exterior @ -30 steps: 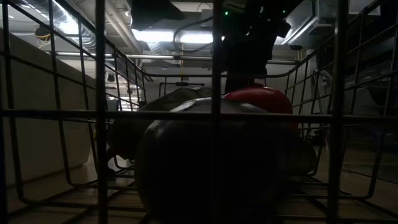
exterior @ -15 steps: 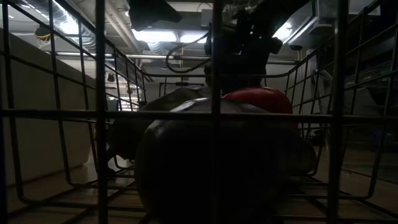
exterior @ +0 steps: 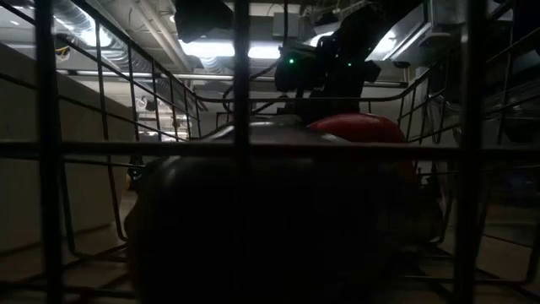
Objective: Sort produce into baskets
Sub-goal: Put the cucumber into the wire basket
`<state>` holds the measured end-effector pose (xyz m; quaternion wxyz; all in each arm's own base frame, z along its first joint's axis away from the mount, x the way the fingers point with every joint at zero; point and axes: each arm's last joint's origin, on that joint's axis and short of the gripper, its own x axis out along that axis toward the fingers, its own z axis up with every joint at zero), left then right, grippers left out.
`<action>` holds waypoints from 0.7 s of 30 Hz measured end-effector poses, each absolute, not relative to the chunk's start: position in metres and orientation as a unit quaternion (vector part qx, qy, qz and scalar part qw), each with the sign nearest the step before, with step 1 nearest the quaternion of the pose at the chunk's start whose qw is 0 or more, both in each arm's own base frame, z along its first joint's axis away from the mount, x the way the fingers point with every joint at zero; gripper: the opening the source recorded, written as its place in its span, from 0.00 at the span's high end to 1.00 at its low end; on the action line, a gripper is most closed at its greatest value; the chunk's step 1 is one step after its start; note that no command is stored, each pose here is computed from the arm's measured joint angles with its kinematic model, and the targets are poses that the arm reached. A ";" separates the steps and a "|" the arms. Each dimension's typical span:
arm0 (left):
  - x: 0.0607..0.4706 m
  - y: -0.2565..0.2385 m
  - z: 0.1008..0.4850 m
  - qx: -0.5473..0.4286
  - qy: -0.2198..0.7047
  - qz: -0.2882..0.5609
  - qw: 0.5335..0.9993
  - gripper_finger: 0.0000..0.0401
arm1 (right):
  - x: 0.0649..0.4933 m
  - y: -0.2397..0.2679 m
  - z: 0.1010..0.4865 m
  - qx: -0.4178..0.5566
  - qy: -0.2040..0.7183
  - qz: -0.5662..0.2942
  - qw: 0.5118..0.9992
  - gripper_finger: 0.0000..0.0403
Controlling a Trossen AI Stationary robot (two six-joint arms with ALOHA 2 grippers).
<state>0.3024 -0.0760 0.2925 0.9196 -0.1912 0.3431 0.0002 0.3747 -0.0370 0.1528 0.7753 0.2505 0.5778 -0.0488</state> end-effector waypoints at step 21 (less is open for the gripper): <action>0.302 -0.076 0.292 -0.189 0.347 0.005 0.919 0.35 | 0.365 -0.036 0.179 0.232 0.570 -0.028 0.788 0.50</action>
